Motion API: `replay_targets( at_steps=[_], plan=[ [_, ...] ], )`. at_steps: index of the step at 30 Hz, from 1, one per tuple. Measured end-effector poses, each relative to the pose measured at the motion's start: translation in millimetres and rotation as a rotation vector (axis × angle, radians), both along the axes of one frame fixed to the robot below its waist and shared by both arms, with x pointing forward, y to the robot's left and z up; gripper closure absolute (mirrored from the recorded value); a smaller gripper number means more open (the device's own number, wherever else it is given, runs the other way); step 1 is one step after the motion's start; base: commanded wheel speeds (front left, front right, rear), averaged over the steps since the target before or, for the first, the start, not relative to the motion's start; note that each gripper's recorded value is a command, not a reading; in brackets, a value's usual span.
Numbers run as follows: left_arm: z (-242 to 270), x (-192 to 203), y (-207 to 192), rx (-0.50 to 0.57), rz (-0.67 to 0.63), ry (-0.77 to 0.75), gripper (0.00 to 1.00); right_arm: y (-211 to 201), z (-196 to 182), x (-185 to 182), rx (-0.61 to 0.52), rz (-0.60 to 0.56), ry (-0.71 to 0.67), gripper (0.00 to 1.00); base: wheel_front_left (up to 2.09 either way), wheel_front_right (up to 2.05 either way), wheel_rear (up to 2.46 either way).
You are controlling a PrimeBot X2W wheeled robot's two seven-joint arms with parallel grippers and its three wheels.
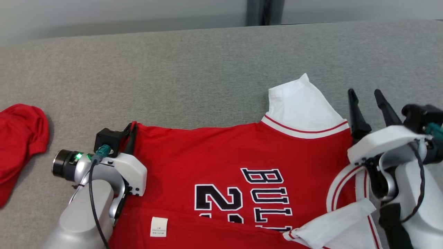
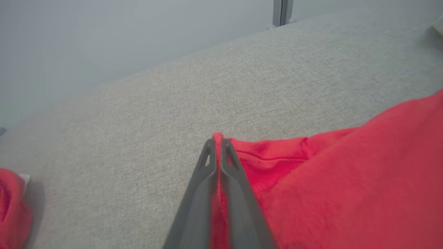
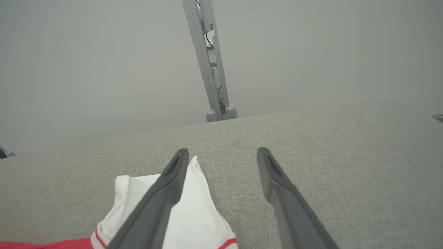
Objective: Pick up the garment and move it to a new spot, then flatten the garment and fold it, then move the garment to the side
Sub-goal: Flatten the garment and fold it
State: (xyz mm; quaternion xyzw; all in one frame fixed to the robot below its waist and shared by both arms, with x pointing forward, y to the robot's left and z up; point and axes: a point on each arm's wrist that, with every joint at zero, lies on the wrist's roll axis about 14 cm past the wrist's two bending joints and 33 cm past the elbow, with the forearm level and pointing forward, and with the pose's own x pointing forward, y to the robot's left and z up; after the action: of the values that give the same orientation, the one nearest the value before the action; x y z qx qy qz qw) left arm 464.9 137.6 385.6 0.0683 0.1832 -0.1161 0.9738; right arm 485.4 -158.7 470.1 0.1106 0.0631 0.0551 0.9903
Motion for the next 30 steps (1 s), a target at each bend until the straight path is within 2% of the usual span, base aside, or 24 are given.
replay_targets(
  at_steps=[6, 12, 26, 28, 30],
  plan=[
    [9.2, 0.8, -1.6, -0.024, 0.005, -0.027, 1.00, 17.9, -21.6, 43.6, -0.007, 0.070, 0.158, 0.00, 0.00, 0.00, 0.00],
    [5.6, -1.9, 6.6, -0.023, 0.024, -0.016, 1.00, 38.2, -46.4, 69.2, -0.087, 0.155, 0.272, 0.00, 0.00, 0.00, 0.00],
    [-11.4, -0.8, 6.6, -0.028, 0.028, 0.020, 1.00, 59.6, -88.0, 86.3, -0.167, 0.239, 0.411, 0.00, 0.00, 0.00, 0.00],
    [-13.6, -2.2, 7.1, -0.027, 0.028, 0.026, 1.00, 61.2, -90.7, 86.1, -0.166, 0.244, 0.423, 1.00, 0.00, 0.00, 0.00],
    [-15.2, -3.0, 8.8, -0.023, 0.031, 0.031, 1.00, 63.4, -92.5, 85.6, -0.175, 0.253, 0.425, 1.00, 0.00, 0.00, 0.00]
  ],
)
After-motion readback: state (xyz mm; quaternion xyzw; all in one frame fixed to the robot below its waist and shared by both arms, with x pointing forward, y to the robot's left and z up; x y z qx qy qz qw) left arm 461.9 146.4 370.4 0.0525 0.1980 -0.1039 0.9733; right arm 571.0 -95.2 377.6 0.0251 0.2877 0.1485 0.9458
